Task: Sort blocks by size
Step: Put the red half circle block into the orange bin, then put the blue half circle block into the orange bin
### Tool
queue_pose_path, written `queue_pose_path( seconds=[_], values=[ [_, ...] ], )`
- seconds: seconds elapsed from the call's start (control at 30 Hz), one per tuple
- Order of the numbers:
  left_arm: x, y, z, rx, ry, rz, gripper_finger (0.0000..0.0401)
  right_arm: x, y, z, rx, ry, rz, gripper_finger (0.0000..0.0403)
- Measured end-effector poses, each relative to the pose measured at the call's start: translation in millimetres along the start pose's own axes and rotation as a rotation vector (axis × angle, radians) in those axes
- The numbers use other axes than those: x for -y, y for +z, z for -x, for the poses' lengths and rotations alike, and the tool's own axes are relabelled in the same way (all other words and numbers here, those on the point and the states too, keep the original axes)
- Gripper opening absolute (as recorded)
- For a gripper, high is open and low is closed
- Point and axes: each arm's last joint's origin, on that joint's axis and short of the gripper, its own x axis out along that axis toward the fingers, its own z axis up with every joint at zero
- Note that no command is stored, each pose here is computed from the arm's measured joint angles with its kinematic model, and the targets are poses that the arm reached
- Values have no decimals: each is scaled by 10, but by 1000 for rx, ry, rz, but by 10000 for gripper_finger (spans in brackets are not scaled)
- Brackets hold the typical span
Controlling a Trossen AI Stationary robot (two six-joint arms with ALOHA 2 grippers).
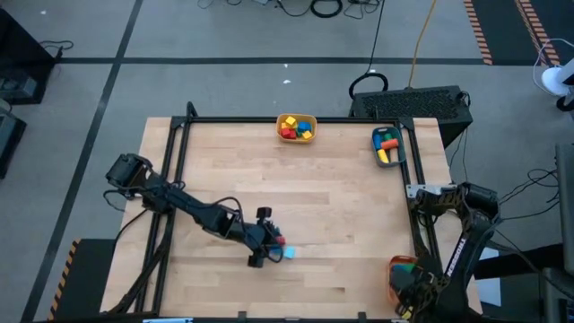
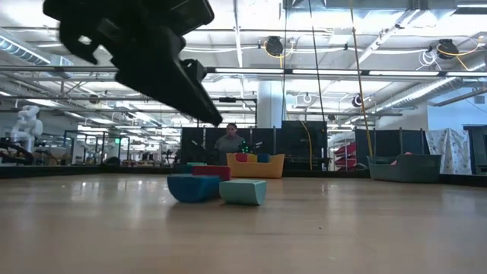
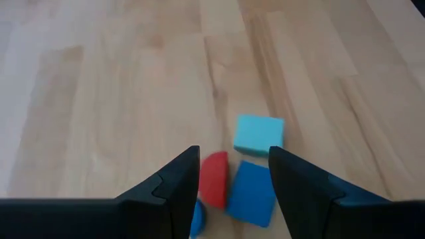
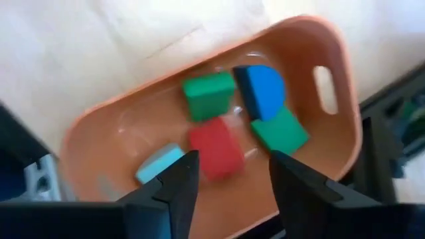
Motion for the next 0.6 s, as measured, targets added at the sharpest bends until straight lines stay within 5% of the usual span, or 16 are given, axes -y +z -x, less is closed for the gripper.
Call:
queue_pose_path(
  seconds=[0.23, 0.47, 0.6],
  values=[
    [124, -68, 22, -31, -37, -40, 183, 92, 53, 6, 17, -101, -65, 206],
    [136, -176, 13, -56, -36, -50, 183, 62, 164, 7, 10, -86, -99, 210],
    [57, -172, 5, -42, 106, -19, 183, 47, 226, 6, 5, -79, -93, 206]
  ],
)
